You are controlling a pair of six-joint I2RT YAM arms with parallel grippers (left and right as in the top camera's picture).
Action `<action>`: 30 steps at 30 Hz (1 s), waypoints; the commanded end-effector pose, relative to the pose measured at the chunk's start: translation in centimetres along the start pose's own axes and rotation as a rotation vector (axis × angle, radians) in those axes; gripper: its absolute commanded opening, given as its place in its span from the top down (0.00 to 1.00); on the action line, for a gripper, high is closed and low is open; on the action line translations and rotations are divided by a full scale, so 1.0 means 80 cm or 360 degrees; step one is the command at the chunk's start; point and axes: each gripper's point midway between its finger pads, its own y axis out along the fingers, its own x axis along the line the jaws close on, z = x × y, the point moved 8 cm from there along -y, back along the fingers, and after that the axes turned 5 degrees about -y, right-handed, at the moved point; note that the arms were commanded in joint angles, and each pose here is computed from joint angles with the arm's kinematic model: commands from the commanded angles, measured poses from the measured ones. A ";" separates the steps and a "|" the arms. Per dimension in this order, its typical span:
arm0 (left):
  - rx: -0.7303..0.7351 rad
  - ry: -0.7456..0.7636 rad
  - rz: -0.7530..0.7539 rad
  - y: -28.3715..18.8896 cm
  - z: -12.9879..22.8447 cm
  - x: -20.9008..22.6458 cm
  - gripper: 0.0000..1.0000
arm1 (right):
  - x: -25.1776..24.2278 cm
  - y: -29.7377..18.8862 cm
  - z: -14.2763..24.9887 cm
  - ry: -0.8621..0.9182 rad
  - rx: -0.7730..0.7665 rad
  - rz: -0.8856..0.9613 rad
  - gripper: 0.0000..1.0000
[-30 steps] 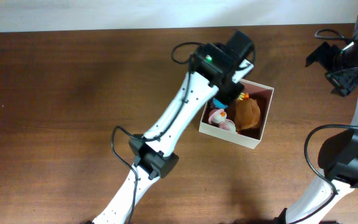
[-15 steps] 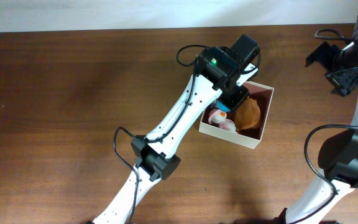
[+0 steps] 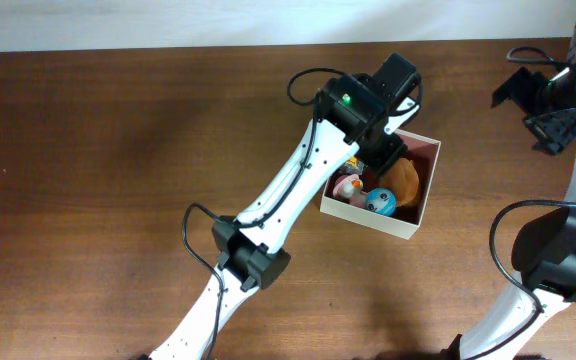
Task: Pack container
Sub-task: 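Open the left gripper to release the blue toy in the box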
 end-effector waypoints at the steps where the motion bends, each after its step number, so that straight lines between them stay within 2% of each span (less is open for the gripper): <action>1: 0.0002 0.0064 -0.0106 0.015 -0.003 0.010 0.29 | 0.001 -0.003 0.002 -0.0007 -0.0013 0.0012 0.01; 4: 0.0051 0.0063 -0.0172 0.042 -0.001 0.019 0.34 | 0.001 -0.003 0.002 -0.0007 -0.0013 0.0012 0.01; 8: 0.0126 0.0037 -0.0204 0.060 0.007 0.032 0.50 | 0.001 -0.003 0.002 -0.0007 -0.0013 0.0012 0.01; 13: 0.0156 -0.0060 -0.0217 0.061 0.011 0.046 0.64 | 0.001 -0.003 0.002 -0.0007 -0.0013 0.0012 0.01; 15: 0.0171 -0.0075 -0.0183 0.061 0.012 0.047 0.66 | 0.001 -0.003 0.002 -0.0007 -0.0013 0.0012 0.01; 23: 0.0226 -0.0074 -0.0145 0.066 0.019 0.042 0.81 | 0.001 -0.003 0.002 -0.0007 -0.0013 0.0012 0.01; 30: 0.0262 -0.0064 -0.0148 0.073 0.023 0.044 0.83 | 0.001 -0.003 0.002 -0.0007 -0.0013 0.0012 0.01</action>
